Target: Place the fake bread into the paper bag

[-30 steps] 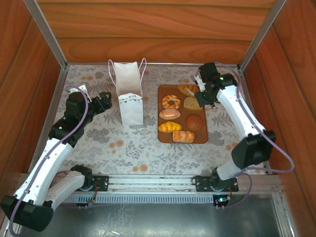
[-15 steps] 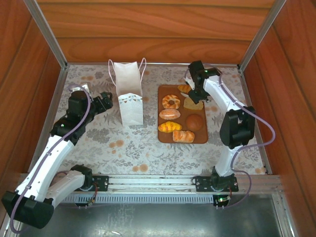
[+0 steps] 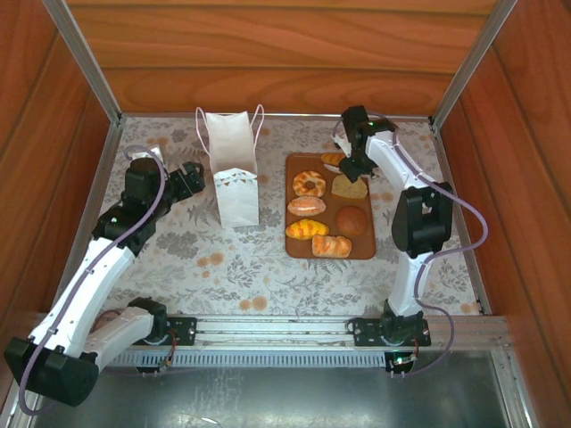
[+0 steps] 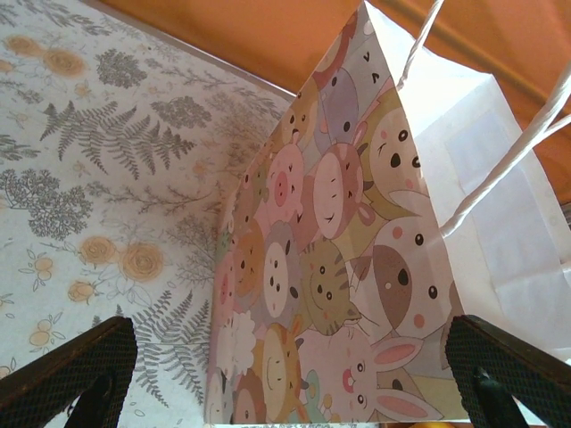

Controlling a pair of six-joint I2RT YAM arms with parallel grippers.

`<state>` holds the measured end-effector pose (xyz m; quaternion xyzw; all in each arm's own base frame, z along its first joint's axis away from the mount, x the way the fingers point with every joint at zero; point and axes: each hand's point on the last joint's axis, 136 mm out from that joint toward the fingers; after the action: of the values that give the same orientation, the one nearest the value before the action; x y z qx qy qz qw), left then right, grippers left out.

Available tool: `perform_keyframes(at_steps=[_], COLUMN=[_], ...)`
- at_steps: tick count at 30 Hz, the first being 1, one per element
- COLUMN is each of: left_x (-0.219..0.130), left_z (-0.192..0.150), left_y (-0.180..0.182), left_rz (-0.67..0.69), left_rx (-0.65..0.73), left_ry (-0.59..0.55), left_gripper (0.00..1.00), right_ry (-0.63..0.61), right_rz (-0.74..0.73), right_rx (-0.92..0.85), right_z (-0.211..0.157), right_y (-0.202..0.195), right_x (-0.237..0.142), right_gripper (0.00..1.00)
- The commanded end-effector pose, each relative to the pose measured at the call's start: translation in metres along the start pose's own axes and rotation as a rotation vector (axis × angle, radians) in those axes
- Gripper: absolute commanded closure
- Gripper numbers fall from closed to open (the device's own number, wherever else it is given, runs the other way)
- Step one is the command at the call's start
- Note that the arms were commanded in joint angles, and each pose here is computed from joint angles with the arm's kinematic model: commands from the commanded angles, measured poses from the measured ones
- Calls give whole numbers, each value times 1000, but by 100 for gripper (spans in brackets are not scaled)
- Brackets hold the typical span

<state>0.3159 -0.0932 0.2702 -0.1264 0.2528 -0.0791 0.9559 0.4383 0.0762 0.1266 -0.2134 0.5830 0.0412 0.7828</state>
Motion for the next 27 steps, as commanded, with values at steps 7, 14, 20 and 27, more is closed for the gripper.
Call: perform_keyframes(at_steps=[7,14,20,27], left_x=[-3,-4,-8,-9], left_z=[15,20,28,37], left_y=[-2,-5,-8,-28], left_rz=[3,-8,-17,-109], left_rx=[15,14,3,-23], left_ry=[-20,-25,-44,-33], left_gripper=[5,5,5,18], right_ry=[35,45,-45,-180], right_rz=[49,37,18,6], right_rx=[17,20,55,136], right_z=[1,1,9,13], right_y=[-4,-7,-15,-27], right_x=[19,16,-8,-51], right_gripper=[33,46,59,63])
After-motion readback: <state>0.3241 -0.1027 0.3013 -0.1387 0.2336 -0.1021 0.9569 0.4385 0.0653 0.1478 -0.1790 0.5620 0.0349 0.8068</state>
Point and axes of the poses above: each hand's point on the last joint's axis, 136 mm out from that joint toward the fingers, its own x axis out along the fingers, its own y axis along the line the jaws close on, z = x × y, and after that the axes turned 15 degrees about x, right-handed
